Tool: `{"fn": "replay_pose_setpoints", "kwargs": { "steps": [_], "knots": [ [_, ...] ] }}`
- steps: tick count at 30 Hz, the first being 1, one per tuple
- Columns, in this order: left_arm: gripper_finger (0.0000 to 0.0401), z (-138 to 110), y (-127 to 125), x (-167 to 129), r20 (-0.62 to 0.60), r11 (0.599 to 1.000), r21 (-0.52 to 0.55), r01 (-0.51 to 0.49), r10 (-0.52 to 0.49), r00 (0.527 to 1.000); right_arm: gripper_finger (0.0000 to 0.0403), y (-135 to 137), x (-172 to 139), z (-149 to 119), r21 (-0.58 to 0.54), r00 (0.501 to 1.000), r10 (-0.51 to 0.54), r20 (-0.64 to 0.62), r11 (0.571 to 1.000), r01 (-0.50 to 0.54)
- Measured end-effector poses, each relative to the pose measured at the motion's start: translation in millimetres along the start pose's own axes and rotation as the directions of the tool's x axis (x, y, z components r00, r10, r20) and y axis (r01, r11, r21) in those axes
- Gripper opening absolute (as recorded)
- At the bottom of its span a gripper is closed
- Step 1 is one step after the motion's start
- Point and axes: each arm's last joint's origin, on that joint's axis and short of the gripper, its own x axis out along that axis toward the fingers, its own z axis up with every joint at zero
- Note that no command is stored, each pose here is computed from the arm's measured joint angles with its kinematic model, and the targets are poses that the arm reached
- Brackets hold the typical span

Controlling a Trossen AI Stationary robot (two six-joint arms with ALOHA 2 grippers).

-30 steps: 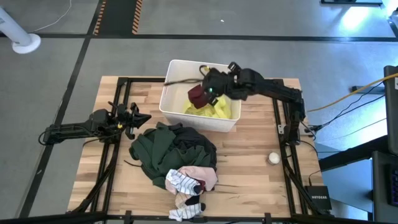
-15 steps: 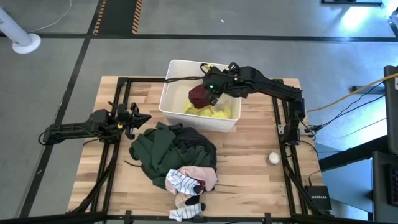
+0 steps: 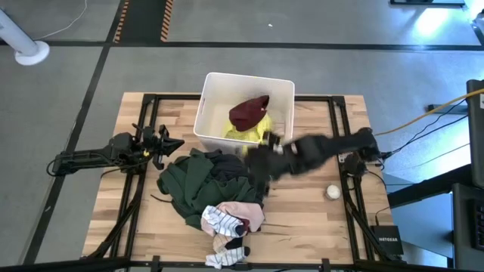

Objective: Sort clothes
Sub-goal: Put the pink stripe sock into the white bin

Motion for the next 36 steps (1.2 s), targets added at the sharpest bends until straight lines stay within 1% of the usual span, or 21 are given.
{"fn": "replay_pose_setpoints", "kwargs": {
  "steps": [4, 9, 13, 16, 21, 24, 28, 31, 36],
  "knots": [
    [0.0, 0.0, 0.0, 0.0, 0.0, 1.0, 0.0, 0.0, 0.0, 1.0, 0.0195, 51.1, -3.7, -14.8, -0.035, 0.997, 0.077, 0.026, 0.996, -0.076],
    [0.0, -0.1, 0.0, 0.0, -0.001, 1.0, 0.021, -0.001, 0.001, 1.0, 0.0195, 105.9, 9.5, -36.5, -0.134, 0.995, 0.094, 0.024, 0.987, -0.09],
    [0.0, 0.1, 0.0, 0.0, 0.001, 1.0, 0.021, 0.0, 0.0, 1.0, 0.0195, 140.1, 30.3, -52.4, -0.186, 0.99, 0.141, -0.031, 0.972, -0.144],
    [0.0, 0.2, -0.1, 0.0, 0.002, 1.0, 0.02, 0.0, 0.0, 1.0, 0.0195, 157.8, 45.9, -65.3, -0.225, 0.987, 0.138, -0.084, 0.962, -0.154],
    [0.0, 0.2, 0.0, 0.0, 0.002, 1.0, 0.016, 0.0, 0.0, 1.0, 0.0195, 169.4, 70.2, -76.1, -0.249, 0.978, 0.127, -0.167, 0.954, -0.167],
    [0.0, 0.2, -0.1, 0.0, 0.003, 1.0, 0.015, 0.0, 0.0, 1.0, 0.0195, 170.2, 81.0, -77.8, -0.279, 0.98, 0.093, -0.174, 0.95, -0.14],
    [0.0, 0.2, 0.0, 0.0, 0.003, 1.0, 0.014, 0.0, 0.0, 1.0, 0.0195, 166.3, 83.9, -78.2, -0.317, 0.984, 0.043, -0.173, 0.943, -0.097],
    [0.0, 0.1, 0.0, 0.0, 0.001, 1.0, 0.013, -0.002, 0.002, 1.0, 0.0195, 166.2, 85.9, -79.5, -0.327, 0.984, 0.028, -0.178, 0.941, -0.087],
    [0.0, 0.0, 0.1, 0.0, 0.001, 1.0, 0.021, -0.002, 0.002, 1.0, 0.0186, 168.1, 89.0, -80.7, -0.329, 0.981, 0.038, -0.19, 0.939, -0.1]
  ]
}}
